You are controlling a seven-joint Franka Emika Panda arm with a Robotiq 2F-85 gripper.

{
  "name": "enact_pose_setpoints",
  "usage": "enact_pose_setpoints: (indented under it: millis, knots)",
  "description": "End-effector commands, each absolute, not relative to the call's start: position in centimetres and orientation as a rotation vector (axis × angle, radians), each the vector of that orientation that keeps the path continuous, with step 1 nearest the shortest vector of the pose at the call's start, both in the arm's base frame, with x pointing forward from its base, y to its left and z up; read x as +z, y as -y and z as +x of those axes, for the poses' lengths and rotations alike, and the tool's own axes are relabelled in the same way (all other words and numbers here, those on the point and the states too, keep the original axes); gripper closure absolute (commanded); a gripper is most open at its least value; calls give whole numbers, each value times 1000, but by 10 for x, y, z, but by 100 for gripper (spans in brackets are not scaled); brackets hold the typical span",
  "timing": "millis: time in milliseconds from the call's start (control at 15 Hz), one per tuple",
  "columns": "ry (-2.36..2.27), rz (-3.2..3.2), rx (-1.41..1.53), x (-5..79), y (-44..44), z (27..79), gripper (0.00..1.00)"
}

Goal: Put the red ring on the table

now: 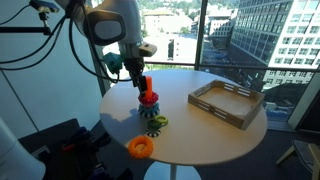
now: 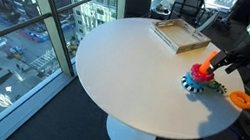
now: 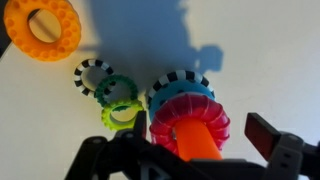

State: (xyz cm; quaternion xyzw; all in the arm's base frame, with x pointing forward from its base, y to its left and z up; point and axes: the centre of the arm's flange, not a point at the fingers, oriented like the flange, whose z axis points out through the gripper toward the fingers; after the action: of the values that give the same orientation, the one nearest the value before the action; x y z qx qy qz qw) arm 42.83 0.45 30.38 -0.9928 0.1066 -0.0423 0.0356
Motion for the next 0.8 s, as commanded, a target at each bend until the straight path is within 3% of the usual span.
enact_pose_setpoints:
  millis: [0,733]
  knots:
    - [-350,-3048,-147,288,-13,435,0]
    - [-436,-3053,-127,259,-20,440,0]
